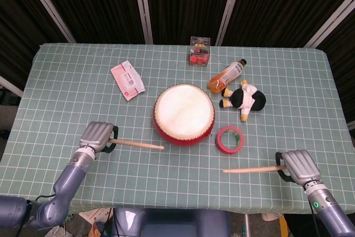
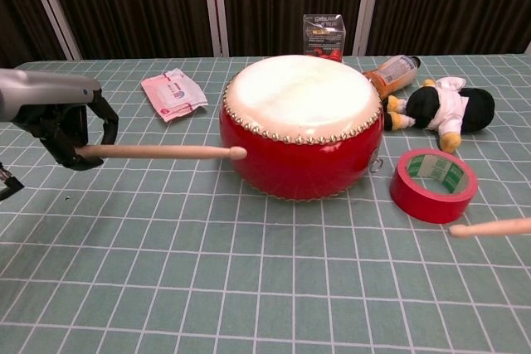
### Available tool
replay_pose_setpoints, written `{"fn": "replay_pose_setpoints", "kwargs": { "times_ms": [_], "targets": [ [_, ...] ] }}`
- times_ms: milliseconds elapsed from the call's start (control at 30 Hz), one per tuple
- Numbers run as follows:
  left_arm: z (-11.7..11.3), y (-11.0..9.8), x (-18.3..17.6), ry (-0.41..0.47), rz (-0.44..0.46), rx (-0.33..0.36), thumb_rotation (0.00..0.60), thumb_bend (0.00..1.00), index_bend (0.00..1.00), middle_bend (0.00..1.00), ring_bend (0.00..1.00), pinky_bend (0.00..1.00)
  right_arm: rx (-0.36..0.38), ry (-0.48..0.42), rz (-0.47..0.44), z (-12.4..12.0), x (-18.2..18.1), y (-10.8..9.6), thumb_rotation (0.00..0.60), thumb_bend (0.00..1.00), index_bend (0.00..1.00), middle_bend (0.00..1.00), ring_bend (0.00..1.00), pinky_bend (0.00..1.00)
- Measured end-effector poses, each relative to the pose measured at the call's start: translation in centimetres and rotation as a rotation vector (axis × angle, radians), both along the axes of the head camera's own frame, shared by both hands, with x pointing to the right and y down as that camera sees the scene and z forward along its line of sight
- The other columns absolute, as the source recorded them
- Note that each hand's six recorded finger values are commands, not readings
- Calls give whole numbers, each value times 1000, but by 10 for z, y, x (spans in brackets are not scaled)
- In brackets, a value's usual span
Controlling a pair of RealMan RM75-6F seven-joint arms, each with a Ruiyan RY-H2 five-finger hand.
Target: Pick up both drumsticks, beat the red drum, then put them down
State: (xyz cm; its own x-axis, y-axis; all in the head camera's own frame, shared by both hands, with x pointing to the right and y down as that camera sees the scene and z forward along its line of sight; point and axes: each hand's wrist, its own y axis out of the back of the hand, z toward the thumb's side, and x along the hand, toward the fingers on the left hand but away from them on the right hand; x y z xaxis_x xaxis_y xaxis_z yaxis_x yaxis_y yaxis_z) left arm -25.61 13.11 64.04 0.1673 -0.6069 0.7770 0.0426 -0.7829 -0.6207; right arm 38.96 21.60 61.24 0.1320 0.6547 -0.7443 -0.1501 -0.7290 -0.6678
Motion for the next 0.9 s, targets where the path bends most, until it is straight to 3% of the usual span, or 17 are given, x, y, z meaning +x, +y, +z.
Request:
{"fn": "replay_pose_setpoints", "kwargs": {
  "times_ms": [267, 467, 533, 667, 900],
  "targets": [
    [28, 14, 16, -35, 34, -42, 600, 437, 600, 989, 969, 1000, -37, 42, -6, 20, -5, 7, 600, 599, 967, 1000, 1000, 977],
    [36, 13, 19, -70, 46, -29, 600, 406, 517, 899, 901, 998, -35, 76, 21, 32, -2, 4, 600, 598, 926, 1000, 1000, 951],
    [37, 11, 17, -82, 43, -22, 600, 375, 462, 805, 822, 953, -34, 89, 34, 36, 0, 3, 600, 599, 847, 993, 990, 915],
    [37, 10, 12, -112, 62, -22, 600, 325, 351, 628, 673, 812, -44, 119, 48, 40, 4, 2, 600, 587, 595, 902, 902, 821],
    [32, 12, -3, -198, 130, -8, 600, 265, 241, 445, 500, 596, -90, 208, 36, 44, 11, 8, 600, 473, 320, 711, 725, 586]
  ]
}}
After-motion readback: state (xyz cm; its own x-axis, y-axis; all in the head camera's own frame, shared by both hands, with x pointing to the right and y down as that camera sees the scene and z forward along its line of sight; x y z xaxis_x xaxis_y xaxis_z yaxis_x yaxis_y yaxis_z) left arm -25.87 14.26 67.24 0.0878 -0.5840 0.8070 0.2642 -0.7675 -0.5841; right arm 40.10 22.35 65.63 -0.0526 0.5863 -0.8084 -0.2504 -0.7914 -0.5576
